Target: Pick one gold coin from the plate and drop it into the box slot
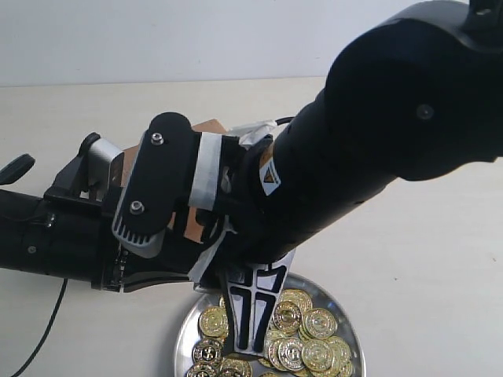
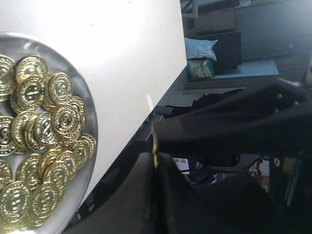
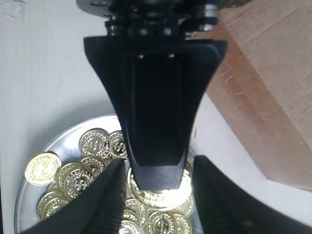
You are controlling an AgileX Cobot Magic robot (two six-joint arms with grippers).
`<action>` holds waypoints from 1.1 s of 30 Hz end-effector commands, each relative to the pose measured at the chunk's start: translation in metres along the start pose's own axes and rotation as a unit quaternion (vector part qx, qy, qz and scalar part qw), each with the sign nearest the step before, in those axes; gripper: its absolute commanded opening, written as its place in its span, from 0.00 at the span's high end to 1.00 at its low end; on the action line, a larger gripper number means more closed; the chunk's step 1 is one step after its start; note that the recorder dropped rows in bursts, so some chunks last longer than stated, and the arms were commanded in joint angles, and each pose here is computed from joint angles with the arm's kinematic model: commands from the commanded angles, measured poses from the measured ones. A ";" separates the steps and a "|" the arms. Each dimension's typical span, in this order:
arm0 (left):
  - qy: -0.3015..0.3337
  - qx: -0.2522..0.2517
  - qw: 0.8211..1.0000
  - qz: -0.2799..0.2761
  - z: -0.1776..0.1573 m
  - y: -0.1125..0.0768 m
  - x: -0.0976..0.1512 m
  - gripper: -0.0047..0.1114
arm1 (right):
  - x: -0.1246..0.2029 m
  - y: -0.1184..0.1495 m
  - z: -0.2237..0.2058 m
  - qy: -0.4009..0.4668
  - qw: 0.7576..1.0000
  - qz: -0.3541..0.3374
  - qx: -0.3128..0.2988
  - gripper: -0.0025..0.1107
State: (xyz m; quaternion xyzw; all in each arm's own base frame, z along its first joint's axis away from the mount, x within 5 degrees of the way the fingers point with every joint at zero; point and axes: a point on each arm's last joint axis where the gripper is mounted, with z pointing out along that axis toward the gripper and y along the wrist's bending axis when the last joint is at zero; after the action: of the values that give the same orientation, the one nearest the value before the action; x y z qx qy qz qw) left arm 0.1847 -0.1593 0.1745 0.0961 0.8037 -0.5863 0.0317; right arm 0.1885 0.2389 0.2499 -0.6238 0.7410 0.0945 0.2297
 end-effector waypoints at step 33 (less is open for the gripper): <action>-0.021 -0.088 0.957 0.275 -0.019 -0.056 -0.041 0.96 | 0.024 0.013 -0.040 0.111 0.983 0.148 -0.019 0.98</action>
State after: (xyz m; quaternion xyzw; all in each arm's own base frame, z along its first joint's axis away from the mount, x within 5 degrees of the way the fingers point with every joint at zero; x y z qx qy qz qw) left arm 0.2098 -0.1640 0.2228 0.2469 0.7938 -0.5279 0.1738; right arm 0.1645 0.2052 0.2677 -0.5209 0.8430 0.0730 0.1129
